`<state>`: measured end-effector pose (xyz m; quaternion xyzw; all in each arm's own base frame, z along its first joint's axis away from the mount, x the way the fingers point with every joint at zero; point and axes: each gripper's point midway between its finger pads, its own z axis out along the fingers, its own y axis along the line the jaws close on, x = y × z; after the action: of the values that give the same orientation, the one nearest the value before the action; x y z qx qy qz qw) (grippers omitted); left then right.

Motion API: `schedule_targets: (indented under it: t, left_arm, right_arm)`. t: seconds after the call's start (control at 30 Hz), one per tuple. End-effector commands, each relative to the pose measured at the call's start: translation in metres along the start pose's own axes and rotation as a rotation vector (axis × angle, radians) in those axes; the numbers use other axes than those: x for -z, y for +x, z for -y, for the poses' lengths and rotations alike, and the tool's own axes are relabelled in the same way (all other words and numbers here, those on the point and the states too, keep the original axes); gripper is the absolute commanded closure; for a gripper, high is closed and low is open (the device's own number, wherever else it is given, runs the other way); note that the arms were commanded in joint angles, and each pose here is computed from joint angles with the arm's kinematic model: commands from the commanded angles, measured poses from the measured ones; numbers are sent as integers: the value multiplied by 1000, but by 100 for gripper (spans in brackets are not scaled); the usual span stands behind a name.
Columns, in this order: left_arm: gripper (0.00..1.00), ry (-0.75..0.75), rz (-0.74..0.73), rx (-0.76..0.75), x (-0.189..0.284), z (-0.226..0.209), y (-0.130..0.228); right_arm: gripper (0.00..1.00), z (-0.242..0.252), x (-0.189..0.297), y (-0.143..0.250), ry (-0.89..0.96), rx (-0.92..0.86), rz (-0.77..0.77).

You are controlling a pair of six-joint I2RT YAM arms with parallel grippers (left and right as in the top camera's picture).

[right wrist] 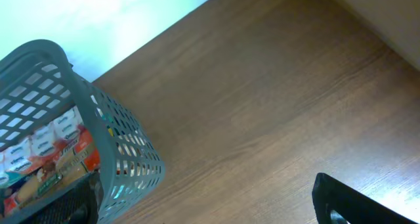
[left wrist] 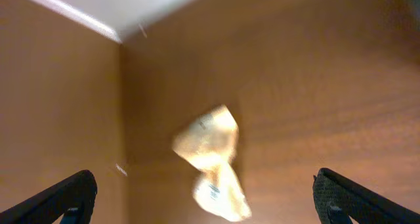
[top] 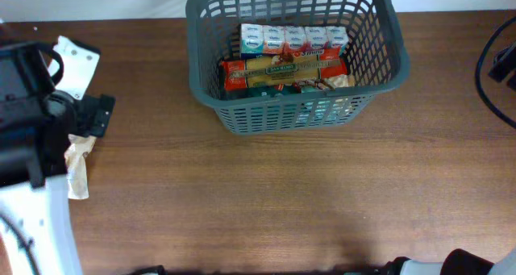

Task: Pack container
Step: 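Lift the spaghetti pack with the left gripper and drop it into the basket, then move the left gripper to the clear plastic bag and grasp it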

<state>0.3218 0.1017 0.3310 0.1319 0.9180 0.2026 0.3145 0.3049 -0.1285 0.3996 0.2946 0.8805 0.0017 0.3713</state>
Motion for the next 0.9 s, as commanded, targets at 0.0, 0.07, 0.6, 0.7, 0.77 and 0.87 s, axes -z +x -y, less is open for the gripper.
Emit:
schedule_targets:
  t: [0.0,0.07,0.6,0.7,0.77,0.87]
  left_arm:
    - [1,47,-149,224,-46,2,43]
    - [1,52,-226,296,-70,0,66]
    - [0,229,-614,402,-206,25,172]
    - [0,212,-674,383,-219,24,190]
    - [0,187,-693,380,-226,19,198]
    - [0,157,-721,373,-235,14,209]
  right_arm:
    - [1,2,2,-3,7,-11,10]
    - [1,2,2,-3,7,-11,10]
    - [1,2,2,-3,6,-11,10]
    - [1,2,2,-3,6,-11,10]
    - [1,2,2,-3,6,-11,10]
    - [1,2,2,-3,6,-11,10]
